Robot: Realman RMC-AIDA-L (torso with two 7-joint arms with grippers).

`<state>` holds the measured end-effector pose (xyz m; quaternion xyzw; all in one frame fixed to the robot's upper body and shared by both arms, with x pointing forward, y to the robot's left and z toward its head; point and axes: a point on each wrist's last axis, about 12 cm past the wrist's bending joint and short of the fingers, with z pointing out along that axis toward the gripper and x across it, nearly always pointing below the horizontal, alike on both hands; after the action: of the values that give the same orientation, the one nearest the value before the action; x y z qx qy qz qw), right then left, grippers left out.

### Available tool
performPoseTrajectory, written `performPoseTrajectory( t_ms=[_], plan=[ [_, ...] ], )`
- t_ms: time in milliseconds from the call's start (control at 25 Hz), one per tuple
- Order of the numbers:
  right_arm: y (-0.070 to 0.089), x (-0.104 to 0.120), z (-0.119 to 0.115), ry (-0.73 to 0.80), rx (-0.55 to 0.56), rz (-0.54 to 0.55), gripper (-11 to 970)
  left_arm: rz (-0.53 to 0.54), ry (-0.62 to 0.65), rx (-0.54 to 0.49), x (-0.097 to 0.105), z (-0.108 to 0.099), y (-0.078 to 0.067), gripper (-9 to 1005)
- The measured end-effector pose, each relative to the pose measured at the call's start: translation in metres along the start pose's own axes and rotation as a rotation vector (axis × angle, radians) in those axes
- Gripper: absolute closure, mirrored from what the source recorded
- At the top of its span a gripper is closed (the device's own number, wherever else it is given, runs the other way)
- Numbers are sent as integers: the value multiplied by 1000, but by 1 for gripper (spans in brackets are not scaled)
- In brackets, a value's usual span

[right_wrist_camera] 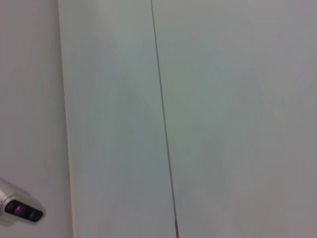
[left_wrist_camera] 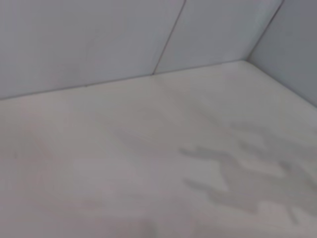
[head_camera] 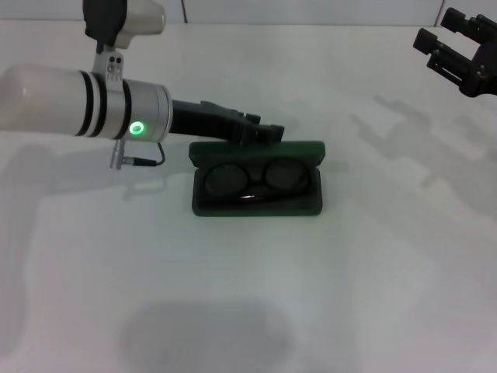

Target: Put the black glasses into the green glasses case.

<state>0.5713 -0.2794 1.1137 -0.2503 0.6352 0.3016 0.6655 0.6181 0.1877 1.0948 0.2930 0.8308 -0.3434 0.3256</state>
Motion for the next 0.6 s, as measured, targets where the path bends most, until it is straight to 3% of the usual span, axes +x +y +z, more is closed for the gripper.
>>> performPoseTrajectory(
  t_ms=[440, 600],
  plan=[
    [-2, -2, 4, -3, 3, -7, 375, -4, 28, -1, 39, -6, 2, 428],
    [-2, -4, 7, -5, -4, -11, 375, -3, -12, 12, 45, -8, 1, 427]
  ],
)
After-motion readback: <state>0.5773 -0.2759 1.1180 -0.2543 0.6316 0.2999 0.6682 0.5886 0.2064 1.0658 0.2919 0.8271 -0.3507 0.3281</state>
